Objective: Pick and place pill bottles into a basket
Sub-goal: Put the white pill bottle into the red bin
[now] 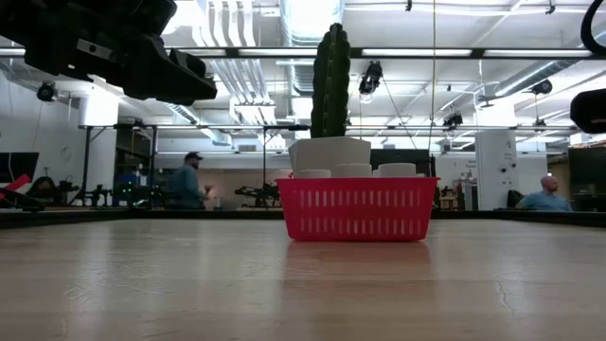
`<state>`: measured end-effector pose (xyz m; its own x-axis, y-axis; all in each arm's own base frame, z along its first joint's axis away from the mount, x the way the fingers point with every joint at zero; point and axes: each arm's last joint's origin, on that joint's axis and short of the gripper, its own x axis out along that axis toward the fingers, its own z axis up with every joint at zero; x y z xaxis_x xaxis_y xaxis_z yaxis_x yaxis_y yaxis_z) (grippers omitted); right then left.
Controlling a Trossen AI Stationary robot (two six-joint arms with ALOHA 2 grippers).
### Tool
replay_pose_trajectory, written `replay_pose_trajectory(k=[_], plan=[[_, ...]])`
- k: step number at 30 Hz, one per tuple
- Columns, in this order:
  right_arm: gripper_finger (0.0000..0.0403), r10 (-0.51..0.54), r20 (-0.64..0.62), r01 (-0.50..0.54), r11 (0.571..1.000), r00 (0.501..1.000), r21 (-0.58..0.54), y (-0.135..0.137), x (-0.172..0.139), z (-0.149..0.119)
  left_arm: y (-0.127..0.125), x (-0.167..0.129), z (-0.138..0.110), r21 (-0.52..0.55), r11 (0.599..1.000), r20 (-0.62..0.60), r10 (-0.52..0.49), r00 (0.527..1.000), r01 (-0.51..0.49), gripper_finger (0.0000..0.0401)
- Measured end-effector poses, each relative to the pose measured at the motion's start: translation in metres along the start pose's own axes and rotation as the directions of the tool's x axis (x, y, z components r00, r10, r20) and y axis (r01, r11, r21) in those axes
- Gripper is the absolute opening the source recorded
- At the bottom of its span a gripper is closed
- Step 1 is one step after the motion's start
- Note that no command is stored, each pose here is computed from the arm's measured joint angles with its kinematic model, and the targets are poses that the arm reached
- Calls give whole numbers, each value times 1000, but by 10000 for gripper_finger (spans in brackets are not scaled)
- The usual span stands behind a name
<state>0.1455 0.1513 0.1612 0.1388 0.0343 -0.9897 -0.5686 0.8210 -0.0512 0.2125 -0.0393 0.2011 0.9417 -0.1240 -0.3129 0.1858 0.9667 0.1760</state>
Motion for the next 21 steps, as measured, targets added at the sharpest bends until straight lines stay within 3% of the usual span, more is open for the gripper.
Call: replay_pose_trajectory(k=[13, 21], plan=[[247, 15, 91, -15, 1000, 996, 1, 2, 1, 8, 0, 0, 0, 29, 1000, 0, 1, 1000, -1, 2], [247, 4, 40, -2, 998, 999, -65, 3, 14, 8, 0, 0, 0, 29, 1000, 0, 1, 1000, -1, 2]])
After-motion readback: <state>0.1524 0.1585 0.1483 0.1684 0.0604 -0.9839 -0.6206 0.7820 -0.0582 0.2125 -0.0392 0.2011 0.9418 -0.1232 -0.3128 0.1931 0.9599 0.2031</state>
